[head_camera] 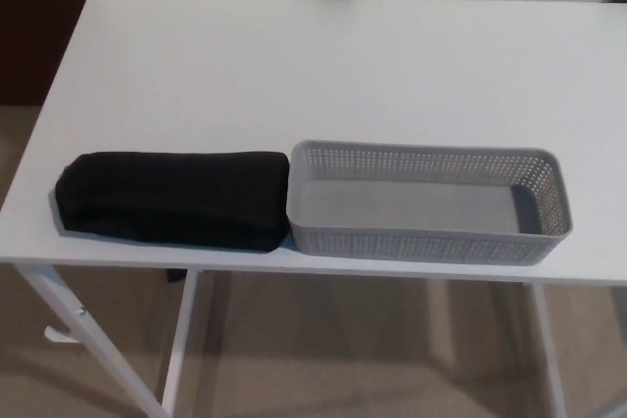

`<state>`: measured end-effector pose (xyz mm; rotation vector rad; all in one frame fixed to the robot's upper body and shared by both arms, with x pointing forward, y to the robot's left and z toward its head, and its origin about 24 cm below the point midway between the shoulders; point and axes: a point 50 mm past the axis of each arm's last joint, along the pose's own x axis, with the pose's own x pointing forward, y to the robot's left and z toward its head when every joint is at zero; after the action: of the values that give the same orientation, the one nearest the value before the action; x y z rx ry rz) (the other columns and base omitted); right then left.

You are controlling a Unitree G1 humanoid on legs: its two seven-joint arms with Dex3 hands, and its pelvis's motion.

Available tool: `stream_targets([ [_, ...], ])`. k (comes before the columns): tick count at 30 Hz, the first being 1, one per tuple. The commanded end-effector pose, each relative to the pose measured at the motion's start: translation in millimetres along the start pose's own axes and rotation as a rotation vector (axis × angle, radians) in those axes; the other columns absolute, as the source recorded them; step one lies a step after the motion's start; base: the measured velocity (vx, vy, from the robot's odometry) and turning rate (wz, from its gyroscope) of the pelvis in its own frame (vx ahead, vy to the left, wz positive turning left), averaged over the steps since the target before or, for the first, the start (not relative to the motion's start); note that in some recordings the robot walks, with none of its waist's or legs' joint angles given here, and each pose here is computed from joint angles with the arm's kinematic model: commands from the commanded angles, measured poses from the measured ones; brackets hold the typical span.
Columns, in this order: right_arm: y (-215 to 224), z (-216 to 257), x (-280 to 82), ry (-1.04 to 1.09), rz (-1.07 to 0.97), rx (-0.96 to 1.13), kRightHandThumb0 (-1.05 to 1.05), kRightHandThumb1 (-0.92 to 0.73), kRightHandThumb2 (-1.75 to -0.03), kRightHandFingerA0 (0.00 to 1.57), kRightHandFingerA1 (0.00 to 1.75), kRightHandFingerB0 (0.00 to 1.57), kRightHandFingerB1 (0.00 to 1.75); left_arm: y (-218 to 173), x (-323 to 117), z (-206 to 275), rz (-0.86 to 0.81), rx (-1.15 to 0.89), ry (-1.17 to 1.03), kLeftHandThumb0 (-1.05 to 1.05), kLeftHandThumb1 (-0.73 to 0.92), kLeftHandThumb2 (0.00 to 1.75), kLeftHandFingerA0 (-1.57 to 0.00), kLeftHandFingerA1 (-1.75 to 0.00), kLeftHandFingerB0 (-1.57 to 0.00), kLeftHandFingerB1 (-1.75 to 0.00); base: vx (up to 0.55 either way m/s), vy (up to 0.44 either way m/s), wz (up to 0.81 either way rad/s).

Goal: The robot walk towards a table in front and pick up a black pencil case on the left hand side and put the pencil case into a small container on the right hand side

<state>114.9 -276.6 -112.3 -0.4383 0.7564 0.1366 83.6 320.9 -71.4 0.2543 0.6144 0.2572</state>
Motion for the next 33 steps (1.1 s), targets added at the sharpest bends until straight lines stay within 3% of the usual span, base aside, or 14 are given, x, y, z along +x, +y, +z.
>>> stream_targets([
  [1,-11,-8,-7,0.026,-0.007,0.008,-0.38,-0.65,-0.59,0.49,0.44,0.33,0.36,52,-23,14,0.188,-0.001,-0.082,-0.6,0.4,0.73,0.0,-0.07,0.0,-0.07,0.0,0.0,0.0],
  [7,-23,-3,-7,0.005,-0.039,0.028,-0.37,-0.65,-0.59,0.49,0.44,0.35,0.38,104,-55,60,0.204,-0.059,-0.297,-0.66,0.42,0.73,0.0,0.0,0.0,-0.02,0.0,0.0,0.0],
  [9,-28,2,-4,-0.007,-0.079,0.054,-0.35,-0.66,-0.6,0.49,0.44,0.36,0.38,114,-77,114,0.181,-0.058,-0.54,-0.54,0.38,0.73,0.0,-0.12,0.0,-0.13,0.0,0.0,0.0],
  [14,-34,12,1,-0.037,-0.12,0.078,-0.34,-0.66,-0.6,0.5,0.45,0.37,0.38,104,-102,202,0.109,0.043,-0.897,-0.53,0.38,0.73,0.0,-0.15,0.0,-0.14,0.0,0.0,0.0],
  [15,-34,12,1,-0.037,-0.121,0.079,-0.34,-0.66,-0.6,0.52,0.45,0.37,0.38,98,-105,222,0.057,0.064,-0.96,-0.48,0.52,0.55,0.0,-0.13,0.0,-0.09,0.0,0.0,0.0],
  [16,-34,12,1,-0.035,-0.121,0.077,-0.34,-0.66,-0.6,0.52,0.45,0.37,0.38,91,-107,240,0.011,0.104,-1.017,-0.47,0.52,0.56,0.0,-0.11,0.0,-0.1,0.0,0.0,0.0],
  [18,-33,11,1,-0.027,-0.119,0.064,-0.32,-0.66,-0.6,0.51,0.44,0.37,0.38,73,-108,277,-0.045,0.255,-1.103,-0.61,0.37,0.71,0.0,-0.05,0.0,-0.05,0.0,0.0,0.0],
  [20,-31,13,3,-0.034,-0.118,0.078,-0.32,-0.66,-0.6,0.52,0.45,0.38,0.38,61,-103,302,-0.092,0.344,-1.135,-0.6,0.38,0.68,0.0,-0.05,0.0,-0.03,0.0,0.0,0.0],
  [22,-31,14,3,-0.042,-0.117,0.087,-0.33,-0.65,-0.59,0.51,0.45,0.38,0.38,46,-90,325,-0.164,0.431,-1.152,-0.69,0.41,0.75,0.0,-0.02,0.0,-0.02,0.0,0.0,0.0],
  [24,-31,15,4,-0.041,-0.118,0.083,-0.32,-0.66,-0.6,0.52,0.45,0.38,0.38,33,-75,341,-0.215,0.504,-1.116,-0.65,0.38,0.79,0.0,-0.13,0.0,-0.09,0.0,0.0,0.0],
  [25,-31,16,4,-0.046,-0.116,0.079,-0.32,-0.66,-0.6,0.52,0.45,0.38,0.38,29,-69,346,-0.238,0.538,-1.095,-0.67,0.46,0.56,0.0,-0.2,0.0,-0.14,0.0,0.0,0.0],
  [26,-31,16,4,-0.048,-0.115,0.078,-0.32,-0.66,-0.6,0.52,0.45,0.38,0.38,28,-67,348,-0.244,0.548,-1.087,-0.67,0.46,0.56,0.0,-0.2,0.0,-0.14,0.0,0.0,0.0],
  [27,-29,18,5,-0.058,-0.112,0.078,-0.32,-0.66,-0.6,0.52,0.46,0.38,0.39,24,-63,352,-0.27,0.564,-1.062,-0.57,0.35,0.74,0.0,-0.14,0.0,-0.12,0.0,0.0,0.0],
  [33,-30,20,6,-0.068,-0.118,0.077,-0.35,-0.64,-0.59,0.53,0.46,0.39,0.39,-3,-16,367,-0.285,0.773,-0.865,-0.6,0.39,0.71,0.0,0.0,0.0,-0.01,0.0,0.0,0.0],
])
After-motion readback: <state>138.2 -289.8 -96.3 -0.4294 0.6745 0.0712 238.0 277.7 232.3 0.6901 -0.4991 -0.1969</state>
